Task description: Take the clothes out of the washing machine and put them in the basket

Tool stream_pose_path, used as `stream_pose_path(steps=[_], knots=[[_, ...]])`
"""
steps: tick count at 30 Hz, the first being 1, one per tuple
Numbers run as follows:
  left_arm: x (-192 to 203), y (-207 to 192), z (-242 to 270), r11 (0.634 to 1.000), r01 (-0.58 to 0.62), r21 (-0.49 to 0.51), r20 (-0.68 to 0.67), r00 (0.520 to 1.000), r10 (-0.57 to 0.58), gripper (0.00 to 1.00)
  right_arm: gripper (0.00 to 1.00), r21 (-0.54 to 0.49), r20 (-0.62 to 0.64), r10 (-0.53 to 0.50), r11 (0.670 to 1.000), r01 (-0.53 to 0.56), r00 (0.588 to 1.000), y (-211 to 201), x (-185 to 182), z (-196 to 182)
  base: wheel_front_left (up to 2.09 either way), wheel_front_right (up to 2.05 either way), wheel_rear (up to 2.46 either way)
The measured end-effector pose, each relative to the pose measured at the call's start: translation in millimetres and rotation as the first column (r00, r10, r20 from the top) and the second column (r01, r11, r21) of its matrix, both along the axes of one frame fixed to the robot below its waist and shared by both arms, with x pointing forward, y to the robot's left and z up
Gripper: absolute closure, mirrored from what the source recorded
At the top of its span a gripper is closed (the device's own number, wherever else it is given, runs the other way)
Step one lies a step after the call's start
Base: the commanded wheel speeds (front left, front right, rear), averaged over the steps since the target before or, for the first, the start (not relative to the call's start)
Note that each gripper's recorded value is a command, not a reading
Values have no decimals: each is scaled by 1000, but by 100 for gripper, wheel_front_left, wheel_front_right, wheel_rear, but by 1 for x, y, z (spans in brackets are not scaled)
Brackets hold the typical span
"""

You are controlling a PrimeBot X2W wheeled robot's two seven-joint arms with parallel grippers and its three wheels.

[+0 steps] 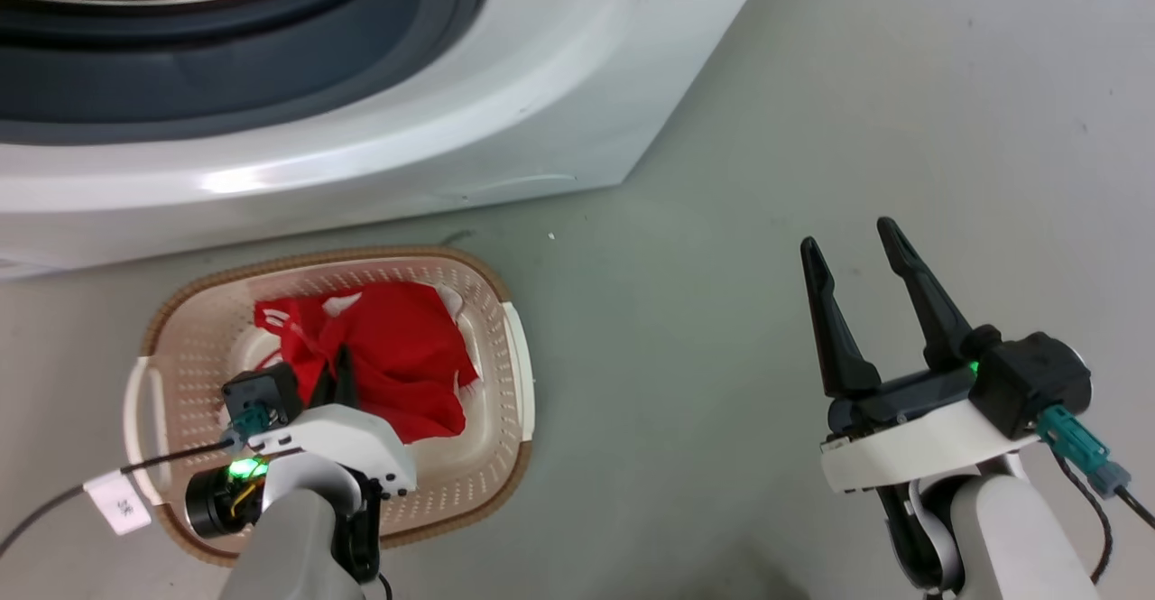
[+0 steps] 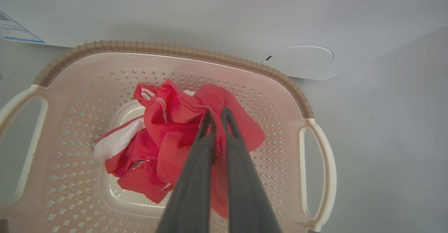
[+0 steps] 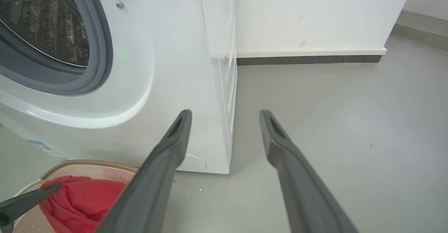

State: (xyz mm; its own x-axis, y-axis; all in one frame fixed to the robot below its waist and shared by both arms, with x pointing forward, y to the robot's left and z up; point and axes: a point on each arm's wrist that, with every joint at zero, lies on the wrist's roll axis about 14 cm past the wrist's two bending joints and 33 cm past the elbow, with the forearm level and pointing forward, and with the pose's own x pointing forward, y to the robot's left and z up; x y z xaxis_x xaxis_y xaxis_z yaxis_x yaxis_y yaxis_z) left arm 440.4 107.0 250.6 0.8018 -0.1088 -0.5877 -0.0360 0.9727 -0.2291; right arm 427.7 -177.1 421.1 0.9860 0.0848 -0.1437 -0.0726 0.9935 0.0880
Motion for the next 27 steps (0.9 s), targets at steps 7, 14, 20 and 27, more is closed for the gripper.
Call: stream_pose_path(steps=[7, 14, 20, 27], knots=[[0, 9, -66, 997, 5, 72, -168, 986, 7, 100, 0, -4, -71, -4, 1000, 4, 997, -6, 11, -36, 0, 0, 0], [-12, 23, -108, 993, -49, 105, -280, 957, 77, 100, 0, -11, -129, -21, 1000, 19, 991, -14, 14, -62, 0, 0, 0], [-25, 27, -115, 990, -83, 112, -326, 938, 116, 74, 0, -12, -132, -21, 1000, 20, 991, -15, 16, -64, 0, 0, 0], [-21, 27, -81, 992, -89, 85, -261, 959, 108, 0, 0, -14, -61, -9, 1000, 8, 998, -12, 19, -36, 0, 0, 0]])
